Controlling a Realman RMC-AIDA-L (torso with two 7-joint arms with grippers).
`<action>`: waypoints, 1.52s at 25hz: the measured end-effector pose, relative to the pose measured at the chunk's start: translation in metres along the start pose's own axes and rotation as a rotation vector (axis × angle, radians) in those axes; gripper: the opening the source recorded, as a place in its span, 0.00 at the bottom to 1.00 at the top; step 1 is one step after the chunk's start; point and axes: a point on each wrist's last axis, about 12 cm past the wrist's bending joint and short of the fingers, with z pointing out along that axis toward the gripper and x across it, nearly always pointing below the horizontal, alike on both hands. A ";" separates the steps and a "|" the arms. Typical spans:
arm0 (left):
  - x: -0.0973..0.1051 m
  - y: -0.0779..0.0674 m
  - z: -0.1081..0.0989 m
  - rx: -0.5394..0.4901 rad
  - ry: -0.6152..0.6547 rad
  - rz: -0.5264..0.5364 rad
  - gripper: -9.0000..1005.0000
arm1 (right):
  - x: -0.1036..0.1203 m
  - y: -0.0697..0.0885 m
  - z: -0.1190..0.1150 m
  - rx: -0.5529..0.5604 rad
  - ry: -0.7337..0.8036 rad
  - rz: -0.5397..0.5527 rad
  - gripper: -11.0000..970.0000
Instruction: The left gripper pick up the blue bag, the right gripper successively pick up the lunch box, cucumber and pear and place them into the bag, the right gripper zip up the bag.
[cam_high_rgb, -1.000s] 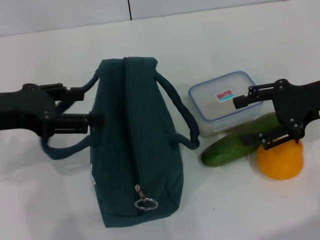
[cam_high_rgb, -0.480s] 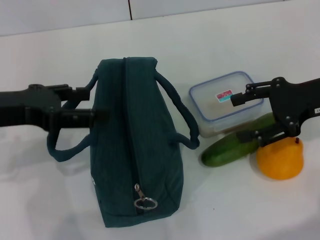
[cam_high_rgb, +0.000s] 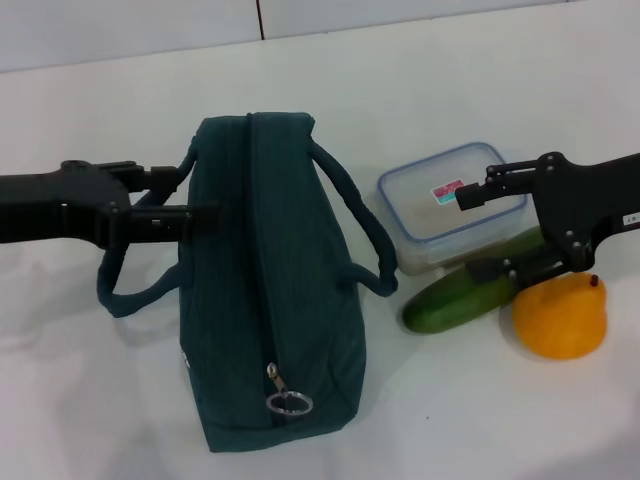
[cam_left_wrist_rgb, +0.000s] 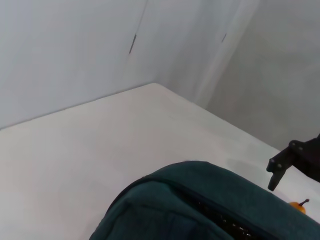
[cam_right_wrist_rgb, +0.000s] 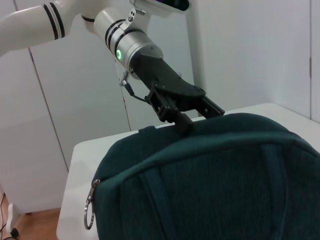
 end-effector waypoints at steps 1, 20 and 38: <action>0.000 0.000 0.000 0.000 0.000 0.010 0.84 | 0.000 0.000 0.000 0.000 0.000 0.000 0.86; 0.003 0.009 0.001 -0.052 -0.023 0.059 0.41 | 0.004 0.003 0.004 0.013 -0.022 0.020 0.86; 0.013 0.023 0.013 -0.084 -0.074 0.119 0.10 | 0.062 0.017 0.014 0.365 -0.649 0.430 0.85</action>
